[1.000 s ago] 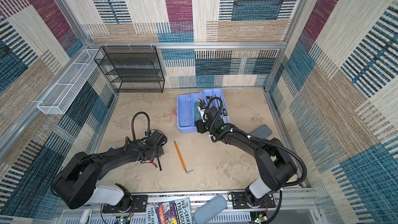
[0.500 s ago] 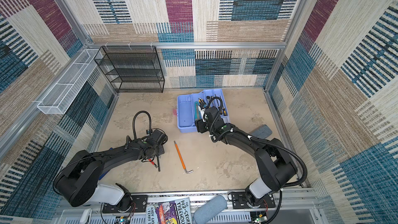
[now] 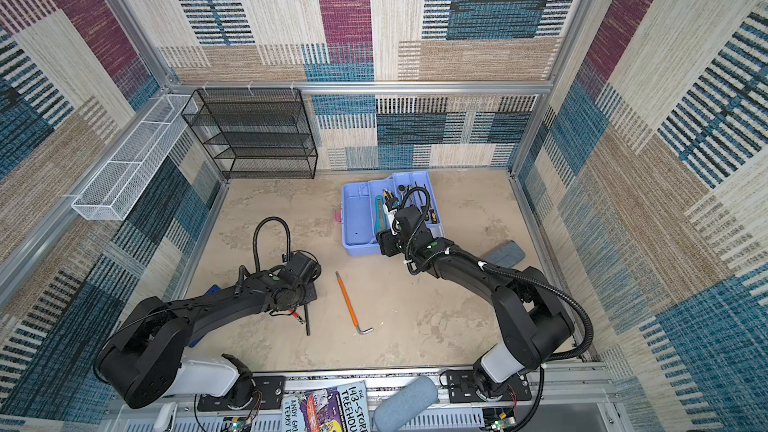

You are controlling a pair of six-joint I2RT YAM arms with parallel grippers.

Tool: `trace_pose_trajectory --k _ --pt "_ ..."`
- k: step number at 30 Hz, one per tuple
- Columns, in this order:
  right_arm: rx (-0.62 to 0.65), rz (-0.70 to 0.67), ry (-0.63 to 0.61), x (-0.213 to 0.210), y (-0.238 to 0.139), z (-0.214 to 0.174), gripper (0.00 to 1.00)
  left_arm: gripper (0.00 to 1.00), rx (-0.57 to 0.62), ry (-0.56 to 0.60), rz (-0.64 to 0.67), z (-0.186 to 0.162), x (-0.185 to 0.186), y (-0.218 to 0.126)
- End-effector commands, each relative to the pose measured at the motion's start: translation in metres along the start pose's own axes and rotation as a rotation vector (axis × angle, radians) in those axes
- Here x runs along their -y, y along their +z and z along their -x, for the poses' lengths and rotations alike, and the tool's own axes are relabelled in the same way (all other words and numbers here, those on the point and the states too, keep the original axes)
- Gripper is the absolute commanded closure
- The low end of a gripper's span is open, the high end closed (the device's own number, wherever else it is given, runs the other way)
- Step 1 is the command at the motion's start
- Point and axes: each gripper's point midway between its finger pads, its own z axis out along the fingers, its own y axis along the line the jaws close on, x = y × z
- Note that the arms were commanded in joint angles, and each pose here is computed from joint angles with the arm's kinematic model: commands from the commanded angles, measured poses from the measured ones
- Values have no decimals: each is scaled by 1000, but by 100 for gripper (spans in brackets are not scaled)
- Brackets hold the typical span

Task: Pack the tool kit
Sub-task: 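Lower the left gripper onto the black hex key while the right gripper lifts away, then grasp the black hex key with the left gripper and carry it over the box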

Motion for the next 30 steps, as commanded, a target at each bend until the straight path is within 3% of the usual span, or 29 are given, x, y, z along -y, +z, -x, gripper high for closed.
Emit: trace_pose_trajectory --k 1,30 --pt "29 7 11 -2 -1 7 30 95 -10 22 -14 -3 1 0" --pt "49 2 33 0 -7 9 28 97 97 -7 -107 26 17 -32"
